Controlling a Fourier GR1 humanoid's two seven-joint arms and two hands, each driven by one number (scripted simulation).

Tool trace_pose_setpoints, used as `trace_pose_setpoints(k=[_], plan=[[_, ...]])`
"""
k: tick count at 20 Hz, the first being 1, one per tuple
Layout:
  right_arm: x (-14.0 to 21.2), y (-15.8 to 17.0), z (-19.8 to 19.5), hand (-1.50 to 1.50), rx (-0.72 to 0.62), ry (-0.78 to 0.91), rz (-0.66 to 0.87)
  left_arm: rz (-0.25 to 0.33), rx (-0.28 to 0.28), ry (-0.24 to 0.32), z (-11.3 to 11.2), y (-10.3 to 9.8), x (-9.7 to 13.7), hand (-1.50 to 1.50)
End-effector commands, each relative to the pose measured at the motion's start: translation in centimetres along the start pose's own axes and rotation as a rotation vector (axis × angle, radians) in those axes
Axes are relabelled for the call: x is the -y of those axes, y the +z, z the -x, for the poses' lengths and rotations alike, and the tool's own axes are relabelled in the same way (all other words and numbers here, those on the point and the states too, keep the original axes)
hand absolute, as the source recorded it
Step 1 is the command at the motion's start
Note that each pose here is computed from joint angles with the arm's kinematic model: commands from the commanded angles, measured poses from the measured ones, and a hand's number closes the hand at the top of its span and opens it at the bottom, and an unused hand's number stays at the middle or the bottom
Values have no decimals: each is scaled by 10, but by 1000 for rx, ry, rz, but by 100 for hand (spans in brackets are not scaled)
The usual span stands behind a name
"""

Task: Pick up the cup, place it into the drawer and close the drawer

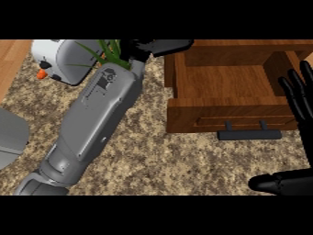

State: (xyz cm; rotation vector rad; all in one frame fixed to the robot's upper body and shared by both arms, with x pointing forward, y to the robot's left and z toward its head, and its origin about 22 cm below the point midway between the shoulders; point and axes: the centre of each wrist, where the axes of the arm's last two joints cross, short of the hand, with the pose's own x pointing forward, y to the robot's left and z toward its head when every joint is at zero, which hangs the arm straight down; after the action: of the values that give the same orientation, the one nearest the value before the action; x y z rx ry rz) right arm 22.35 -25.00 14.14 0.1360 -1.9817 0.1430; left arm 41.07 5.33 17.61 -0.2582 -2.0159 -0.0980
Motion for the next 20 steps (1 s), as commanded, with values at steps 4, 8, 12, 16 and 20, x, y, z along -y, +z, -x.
trace_pose_setpoints(k=[4,8,12,16,20], plan=[[17,-10,-5,-150,9,1,0,-7,-38,-36,15,-7,20,150],[-8,-3,10,-150,15,10,-25,-5,-75,-72,28,-14,18,150],[8,2,8,-150,23,-7,-2,9,-125,-92,22,-24,25,150],[-4,-10,27,-150,19,-4,-25,19,-113,-178,41,-11,27,150],[0,-11,9,-150,21,-5,-48,44,-131,-180,54,-4,22,150]])
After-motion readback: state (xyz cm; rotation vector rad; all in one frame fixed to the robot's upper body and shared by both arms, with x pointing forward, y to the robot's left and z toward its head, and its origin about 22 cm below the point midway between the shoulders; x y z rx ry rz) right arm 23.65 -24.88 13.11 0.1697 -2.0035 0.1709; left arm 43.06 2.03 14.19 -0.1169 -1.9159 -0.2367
